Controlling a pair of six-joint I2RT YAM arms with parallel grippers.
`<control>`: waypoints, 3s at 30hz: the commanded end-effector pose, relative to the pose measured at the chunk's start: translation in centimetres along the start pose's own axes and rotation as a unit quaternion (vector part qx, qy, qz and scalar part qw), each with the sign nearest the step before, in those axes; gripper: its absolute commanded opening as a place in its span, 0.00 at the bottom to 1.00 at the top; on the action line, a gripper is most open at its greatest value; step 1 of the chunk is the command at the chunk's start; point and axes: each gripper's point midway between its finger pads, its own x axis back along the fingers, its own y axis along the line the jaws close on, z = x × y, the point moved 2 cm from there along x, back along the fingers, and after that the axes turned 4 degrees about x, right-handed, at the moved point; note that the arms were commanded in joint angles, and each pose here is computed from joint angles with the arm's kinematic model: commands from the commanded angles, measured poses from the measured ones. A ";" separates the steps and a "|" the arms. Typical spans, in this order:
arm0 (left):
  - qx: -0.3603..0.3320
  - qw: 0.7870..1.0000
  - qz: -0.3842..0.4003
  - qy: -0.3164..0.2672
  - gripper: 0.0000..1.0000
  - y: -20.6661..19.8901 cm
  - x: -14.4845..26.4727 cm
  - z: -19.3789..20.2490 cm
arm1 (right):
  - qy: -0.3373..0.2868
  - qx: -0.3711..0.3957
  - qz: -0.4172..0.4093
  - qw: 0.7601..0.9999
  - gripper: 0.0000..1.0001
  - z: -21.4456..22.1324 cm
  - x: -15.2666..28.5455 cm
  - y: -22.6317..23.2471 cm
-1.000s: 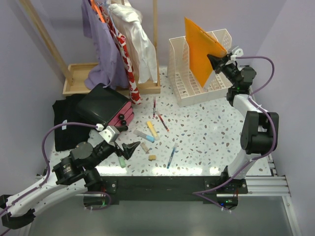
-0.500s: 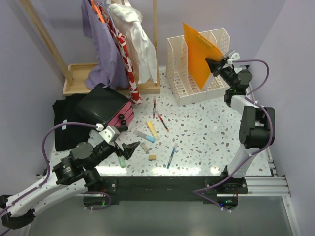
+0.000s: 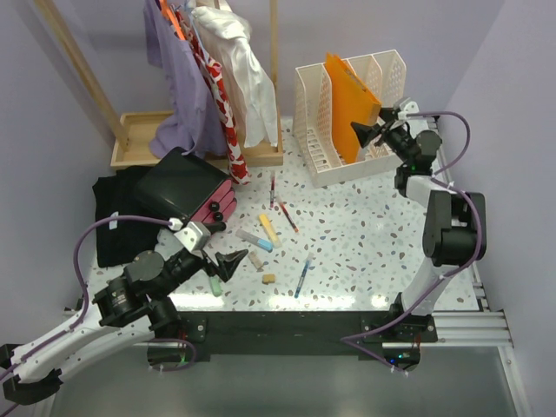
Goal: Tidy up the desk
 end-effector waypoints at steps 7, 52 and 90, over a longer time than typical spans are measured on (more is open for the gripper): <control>0.105 0.994 -0.015 -0.008 1.00 -1.2 -1.7 -2.8 | 0.142 0.046 0.056 0.987 0.96 -8.2 4.5 0.1; 0.263 0.737 -0.618 0.074 0.79 11.9 -6.0 1.9 | 0.361 -0.149 -0.075 0.917 0.99 -3.2 22.7 18.3; 0.292 0.757 -0.570 0.128 0.17 7.1 -8.3 5.4 | 0.359 -0.141 -0.070 0.920 0.99 -3.5 22.9 18.2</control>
